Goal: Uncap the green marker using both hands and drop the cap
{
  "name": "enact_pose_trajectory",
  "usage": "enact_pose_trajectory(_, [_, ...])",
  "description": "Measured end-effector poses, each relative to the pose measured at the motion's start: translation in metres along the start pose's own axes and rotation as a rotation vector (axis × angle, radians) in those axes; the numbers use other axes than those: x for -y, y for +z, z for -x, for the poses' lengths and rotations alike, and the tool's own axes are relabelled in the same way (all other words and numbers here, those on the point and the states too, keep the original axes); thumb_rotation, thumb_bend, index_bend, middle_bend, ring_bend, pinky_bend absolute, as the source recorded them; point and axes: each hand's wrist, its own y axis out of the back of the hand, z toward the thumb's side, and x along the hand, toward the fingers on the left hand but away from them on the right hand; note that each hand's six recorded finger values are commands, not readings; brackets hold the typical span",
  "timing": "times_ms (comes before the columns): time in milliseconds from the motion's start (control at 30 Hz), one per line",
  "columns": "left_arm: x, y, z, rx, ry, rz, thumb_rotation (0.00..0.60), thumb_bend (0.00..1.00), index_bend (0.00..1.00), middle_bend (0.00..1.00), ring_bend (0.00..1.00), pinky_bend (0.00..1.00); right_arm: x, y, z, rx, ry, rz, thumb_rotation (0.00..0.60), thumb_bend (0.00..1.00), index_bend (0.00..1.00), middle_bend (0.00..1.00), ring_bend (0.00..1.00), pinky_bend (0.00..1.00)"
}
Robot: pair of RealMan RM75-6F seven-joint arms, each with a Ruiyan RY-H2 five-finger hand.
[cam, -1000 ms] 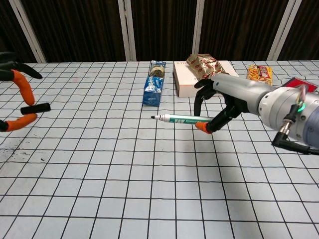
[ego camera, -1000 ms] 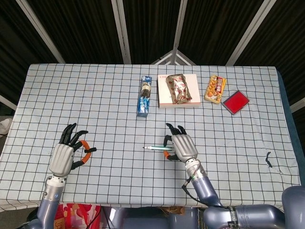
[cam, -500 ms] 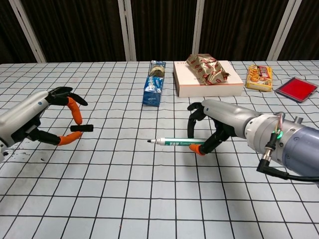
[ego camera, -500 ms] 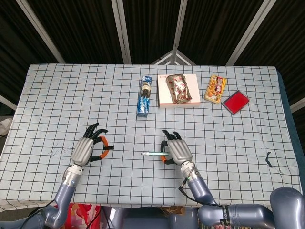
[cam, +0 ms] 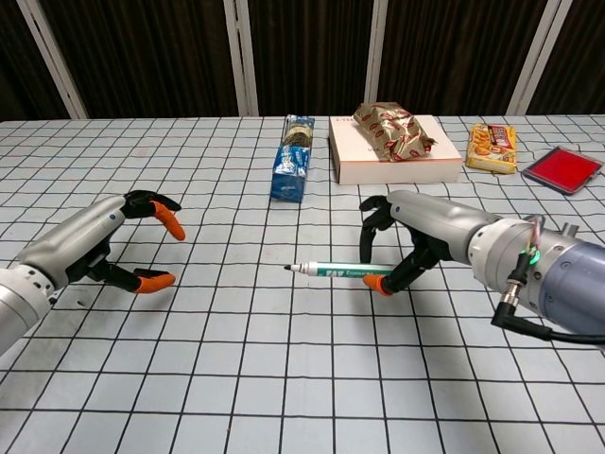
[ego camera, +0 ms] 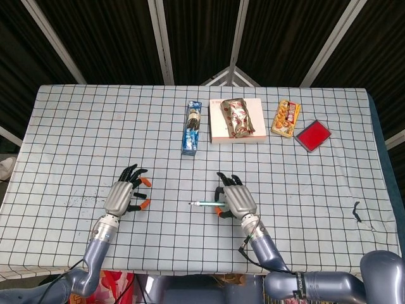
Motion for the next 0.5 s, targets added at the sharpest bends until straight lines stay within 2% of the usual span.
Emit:
enact_pose_trajectory(67, [-0.001,0.002,0.000,0.005,0.001,0.007,0.600,0.19,0.14,0.00,0.00,0.00,-0.001,-0.001,0.000,0.002,-0.002,0.000,0.600,0.50,0.65,0.08,0.17,0.07])
enact_pose_trajectory(200, [-0.011,0.008,0.002,0.023,0.008,0.040,0.600,0.18,0.14,0.00,0.00,0.00,0.000,-0.004,0.001,0.010,0.000,-0.003,0.600,0.50,0.65,0.08,0.17,0.07])
enact_pose_trajectory(367, [-0.038,0.019,0.010,0.056,0.046,0.117,0.600,0.18,0.15,0.00,0.00,0.00,0.002,-0.008,0.003,0.020,0.005,0.002,0.600,0.50,0.65,0.08,0.16,0.07])
enact_pose_trajectory(500, [-0.068,0.026,0.020,0.071,0.092,0.150,0.600,0.18,0.15,0.01,0.00,0.00,0.005,-0.010,0.005,0.023,0.008,0.006,0.600,0.50,0.65,0.08,0.16,0.07])
